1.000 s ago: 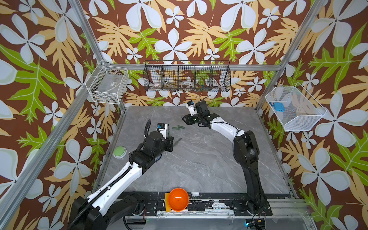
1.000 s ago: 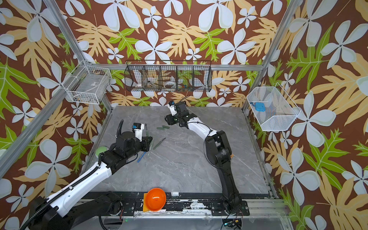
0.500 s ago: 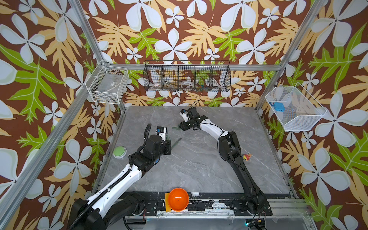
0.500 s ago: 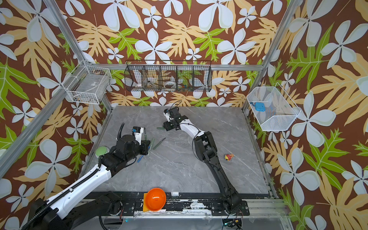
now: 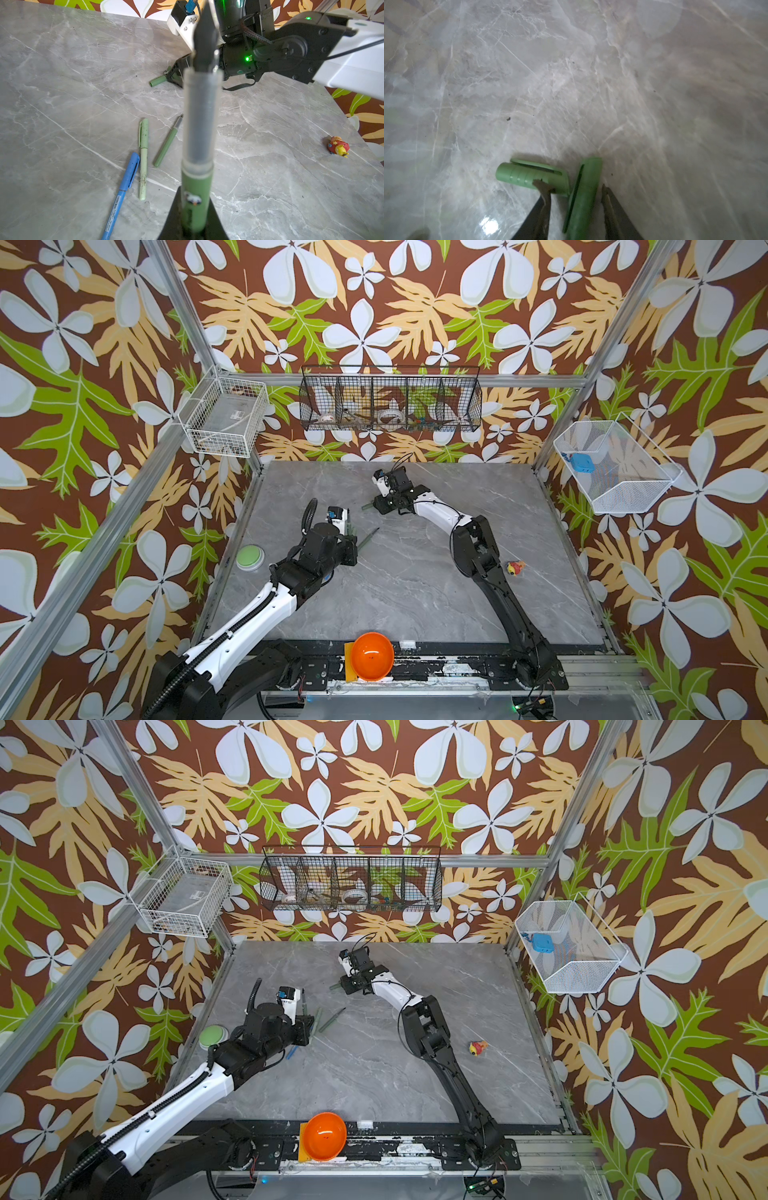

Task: Insert the pens into the pen caps

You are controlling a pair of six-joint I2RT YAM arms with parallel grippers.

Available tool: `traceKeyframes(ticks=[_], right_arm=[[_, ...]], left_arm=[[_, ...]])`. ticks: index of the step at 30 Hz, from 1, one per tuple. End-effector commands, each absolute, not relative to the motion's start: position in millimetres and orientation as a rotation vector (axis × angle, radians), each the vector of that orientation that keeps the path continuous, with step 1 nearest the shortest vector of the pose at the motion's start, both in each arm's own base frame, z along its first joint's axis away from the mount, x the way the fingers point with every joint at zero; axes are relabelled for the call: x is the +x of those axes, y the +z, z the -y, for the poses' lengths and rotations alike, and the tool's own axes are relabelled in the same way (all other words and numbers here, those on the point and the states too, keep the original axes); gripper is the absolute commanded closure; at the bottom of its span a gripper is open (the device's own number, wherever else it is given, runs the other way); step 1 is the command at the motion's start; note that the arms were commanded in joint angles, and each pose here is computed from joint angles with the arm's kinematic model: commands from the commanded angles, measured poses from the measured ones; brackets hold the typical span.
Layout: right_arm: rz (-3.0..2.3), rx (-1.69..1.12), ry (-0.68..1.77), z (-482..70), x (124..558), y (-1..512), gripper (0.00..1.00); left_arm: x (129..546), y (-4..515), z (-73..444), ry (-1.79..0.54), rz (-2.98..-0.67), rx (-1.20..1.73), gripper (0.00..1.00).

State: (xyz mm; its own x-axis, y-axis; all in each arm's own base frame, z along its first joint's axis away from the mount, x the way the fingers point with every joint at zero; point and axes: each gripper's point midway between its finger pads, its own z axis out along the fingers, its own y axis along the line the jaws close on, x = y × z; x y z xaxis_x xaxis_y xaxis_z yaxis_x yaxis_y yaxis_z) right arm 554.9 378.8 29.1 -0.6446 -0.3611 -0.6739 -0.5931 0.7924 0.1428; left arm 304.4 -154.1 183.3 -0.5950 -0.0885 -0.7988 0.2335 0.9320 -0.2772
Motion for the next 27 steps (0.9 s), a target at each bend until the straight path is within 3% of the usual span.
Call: traceKeyframes(ticks=[1,8,13,15,17,19,27], right_arm=[[-2.414,-0.705,0.411,-365.0,540.5,18.9,0.61],[-2.462,-0.725,0.383,-346.0,512.7,23.6,0.74],[-2.484,-0.725,0.378,-334.3,494.3,29.7,0.92],[-2.480,-0.713,0.389,-331.7,488.8,34.8,0.87],[-2.467,-0.703,0.405,-331.9,486.8,40.9,0.70],[-2.448,-0.685,0.416,-333.3,488.8,46.3,0.60],[-2.427,-0.736,0.360,-365.6,498.1,33.2,0.52]], left_arm=[[307.1,187.5,155.5,-0.457,-2.142,0.107,1.00],[306.3,187.9,158.6,-0.475,-2.139,0.120,1.00],[305.1,187.2,161.3,-0.497,-2.137,0.126,1.00],[304.4,187.8,161.7,-0.503,-2.134,0.127,1.00],[303.7,188.2,161.7,-0.507,-2.131,0.127,1.00],[303.0,188.6,161.3,-0.508,-2.129,0.127,1.00],[302.2,188.5,162.1,-0.515,-2.127,0.130,1.00]])
